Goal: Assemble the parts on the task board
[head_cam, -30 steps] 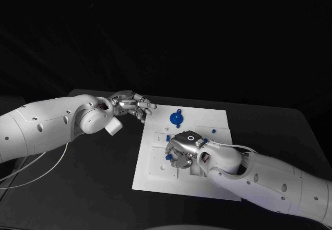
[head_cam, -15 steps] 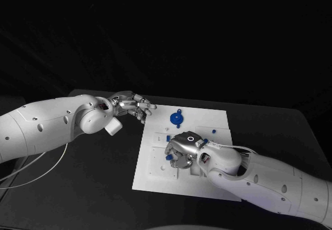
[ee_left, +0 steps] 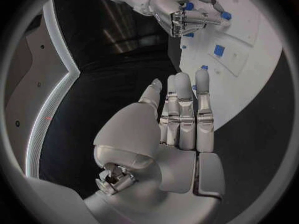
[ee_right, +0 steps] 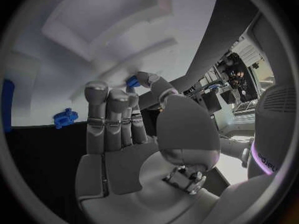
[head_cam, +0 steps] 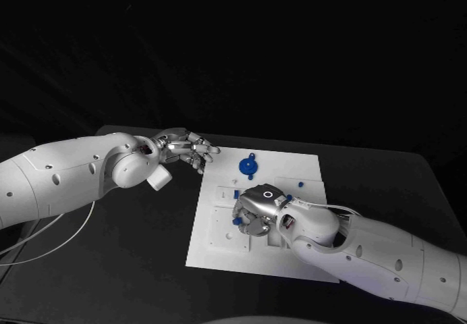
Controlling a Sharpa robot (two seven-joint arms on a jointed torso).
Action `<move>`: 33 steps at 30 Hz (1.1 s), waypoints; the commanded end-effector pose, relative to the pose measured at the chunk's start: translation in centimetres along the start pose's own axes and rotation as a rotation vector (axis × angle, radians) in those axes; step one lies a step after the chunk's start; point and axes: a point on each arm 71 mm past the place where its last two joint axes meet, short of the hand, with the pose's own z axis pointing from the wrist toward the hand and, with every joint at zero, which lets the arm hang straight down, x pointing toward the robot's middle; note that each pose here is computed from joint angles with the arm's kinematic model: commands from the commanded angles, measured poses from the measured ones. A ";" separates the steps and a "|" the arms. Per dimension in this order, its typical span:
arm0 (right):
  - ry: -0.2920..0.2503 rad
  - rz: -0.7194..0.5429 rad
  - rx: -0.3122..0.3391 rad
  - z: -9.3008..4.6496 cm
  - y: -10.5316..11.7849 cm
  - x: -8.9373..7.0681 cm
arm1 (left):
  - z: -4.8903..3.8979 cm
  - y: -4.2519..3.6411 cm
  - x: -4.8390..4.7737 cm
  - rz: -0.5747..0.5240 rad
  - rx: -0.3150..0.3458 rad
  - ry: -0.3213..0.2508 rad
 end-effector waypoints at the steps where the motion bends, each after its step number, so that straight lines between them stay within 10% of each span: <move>1: 0.031 -0.015 0.012 -0.1 -0.1 0.7 | 0.03 -0.09 0.18 0.003 0.002 0.019; 33: -0.041 0.010 0.027 -1.0 -0.1 -0.4 | -1.32 0.99 0.31 0.058 -0.081 0.059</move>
